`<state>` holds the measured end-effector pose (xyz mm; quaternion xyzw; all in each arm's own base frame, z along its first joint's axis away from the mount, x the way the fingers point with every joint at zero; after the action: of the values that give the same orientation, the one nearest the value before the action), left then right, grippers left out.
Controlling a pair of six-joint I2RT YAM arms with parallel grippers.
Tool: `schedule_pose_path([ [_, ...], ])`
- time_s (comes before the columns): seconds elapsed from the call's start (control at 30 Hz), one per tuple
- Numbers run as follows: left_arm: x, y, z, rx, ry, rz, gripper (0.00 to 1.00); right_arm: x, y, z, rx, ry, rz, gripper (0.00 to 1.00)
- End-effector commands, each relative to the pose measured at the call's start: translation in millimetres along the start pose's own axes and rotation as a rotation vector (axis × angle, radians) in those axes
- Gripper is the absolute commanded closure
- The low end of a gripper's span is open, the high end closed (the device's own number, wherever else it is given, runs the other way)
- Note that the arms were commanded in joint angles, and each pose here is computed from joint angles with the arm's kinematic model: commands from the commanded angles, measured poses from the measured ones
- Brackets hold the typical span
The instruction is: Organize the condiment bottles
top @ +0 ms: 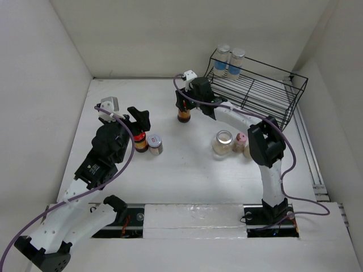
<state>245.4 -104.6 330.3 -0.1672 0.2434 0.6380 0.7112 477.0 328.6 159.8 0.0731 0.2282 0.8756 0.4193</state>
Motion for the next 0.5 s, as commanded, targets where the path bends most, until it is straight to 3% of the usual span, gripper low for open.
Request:
schedule_pose_path([
  [0.0,-6,0,10,-0.033,0.009,-0.023,0.25,4,12,35,-0.076,0.017,-0.019,0.37],
  [0.1,-7,0,11,-0.04,0.013,-0.028,0.25,8,34,64,-0.154,0.024,-0.019,0.48],
  [0.27,-8,2,13,-0.046,0.017,-0.033,0.25,4,105,142,-0.364,0.03,-0.065,0.51],
  [0.47,-8,2,13,-0.046,0.017,-0.033,0.25,-79,215,213,-0.593,0.013,-0.235,0.52],
])
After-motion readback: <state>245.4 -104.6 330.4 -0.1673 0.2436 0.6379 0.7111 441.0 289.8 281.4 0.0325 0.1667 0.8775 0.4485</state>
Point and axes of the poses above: each gripper's point midway between its finger pads, its own y axis back along the fingers, its own x axis along the line the jaws close on, z = x × y, the point moved 3 cm from there along y, back along the fingers, and after that the axes turned 10 degrees about y, right-handed, at the moved point
